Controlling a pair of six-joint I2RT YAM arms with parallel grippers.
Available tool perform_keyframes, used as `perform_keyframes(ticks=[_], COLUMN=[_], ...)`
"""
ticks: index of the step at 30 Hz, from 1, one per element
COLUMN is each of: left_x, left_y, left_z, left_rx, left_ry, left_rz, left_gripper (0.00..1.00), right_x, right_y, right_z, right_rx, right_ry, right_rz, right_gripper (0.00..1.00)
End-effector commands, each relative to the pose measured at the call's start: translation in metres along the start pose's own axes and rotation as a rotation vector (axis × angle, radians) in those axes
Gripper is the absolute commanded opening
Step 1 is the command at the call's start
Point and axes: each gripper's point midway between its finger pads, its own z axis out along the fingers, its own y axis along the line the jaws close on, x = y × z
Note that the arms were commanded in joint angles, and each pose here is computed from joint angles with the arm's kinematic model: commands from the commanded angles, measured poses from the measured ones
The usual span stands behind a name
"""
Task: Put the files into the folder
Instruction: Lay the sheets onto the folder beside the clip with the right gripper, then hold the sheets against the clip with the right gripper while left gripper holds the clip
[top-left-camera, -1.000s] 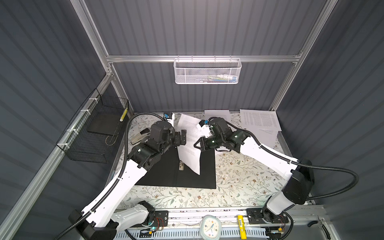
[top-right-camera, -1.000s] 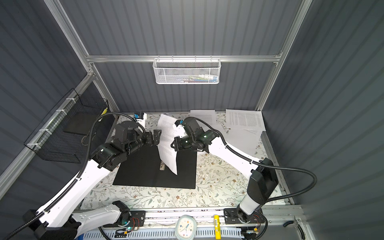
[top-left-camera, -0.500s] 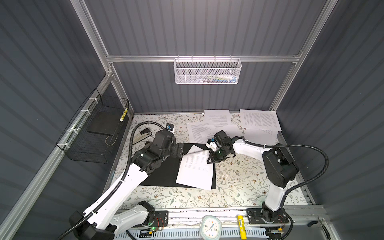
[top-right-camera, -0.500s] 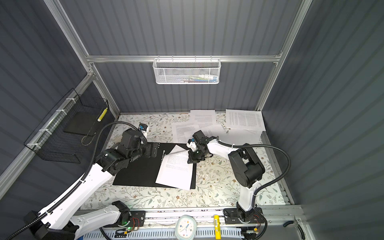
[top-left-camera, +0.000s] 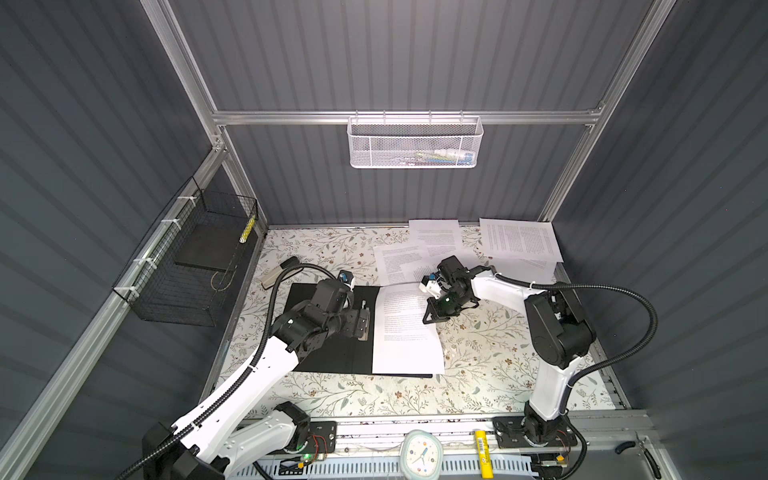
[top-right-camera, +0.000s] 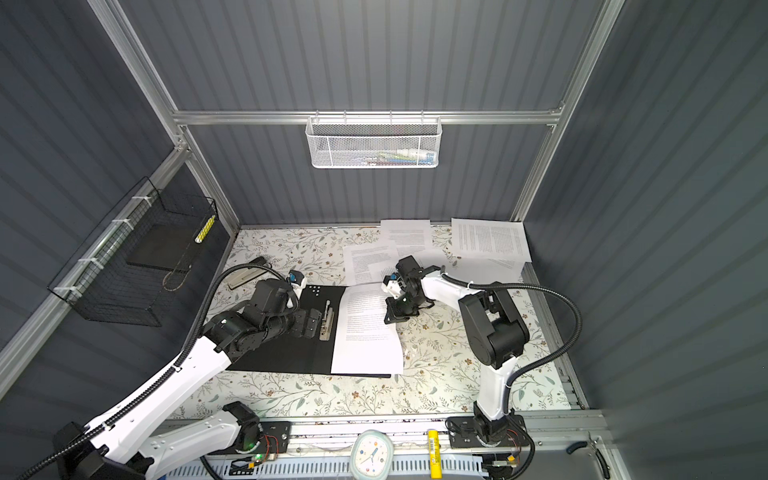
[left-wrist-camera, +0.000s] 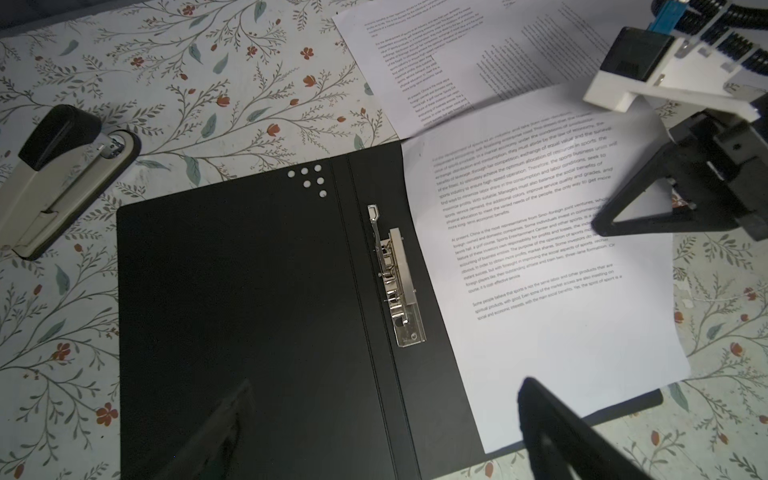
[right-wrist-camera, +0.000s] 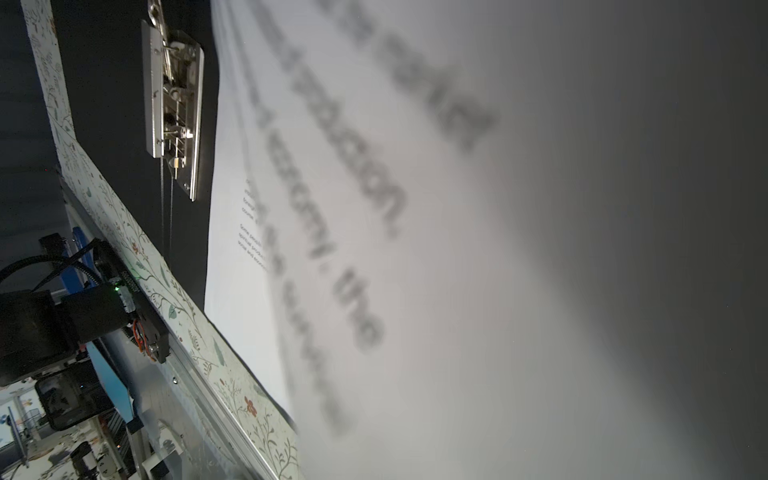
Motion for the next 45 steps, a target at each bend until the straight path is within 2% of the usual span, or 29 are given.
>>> perform_keyframes(ticks=[1, 5, 12, 17, 33, 45], left_x=[0.003, 0.005, 0.009, 0.010, 0.011, 0.012], left_y=[-0.003, -0.003, -0.002, -0.002, -0.005, -0.007], left_z=[0.007, 0.010, 0.014, 0.016, 0.017, 0.017], left_rx=[0.018, 0.017, 0.009, 0.007, 0.024, 0.033], left_ry=[0.013, 0.027, 0.045, 0.055, 0.060, 0.062], left_rz=[-0.009, 0.000, 0.012, 0.012, 0.018, 0.021], left_gripper=[1.00, 1.00, 1.00, 1.00, 1.00, 1.00], right_x=[0.014, 0.012, 0.011, 0.010, 0.003, 0.002], right_y=[0.007, 0.009, 0.025, 0.028, 0.019, 0.025], right_z=[0.011, 0.020, 0.025, 0.022, 0.023, 0.021], right_rx=[-0.072, -0.114, -0.083, -0.092, -0.006, -0.023], right_ry=[0.057, 0.060, 0.043, 0.017, 0.078, 0.117], right_rz=[0.027, 0.068, -0.023, -0.044, -0.092, -0.145], right_gripper=[0.00, 0.00, 0.00, 0.00, 0.00, 0.00])
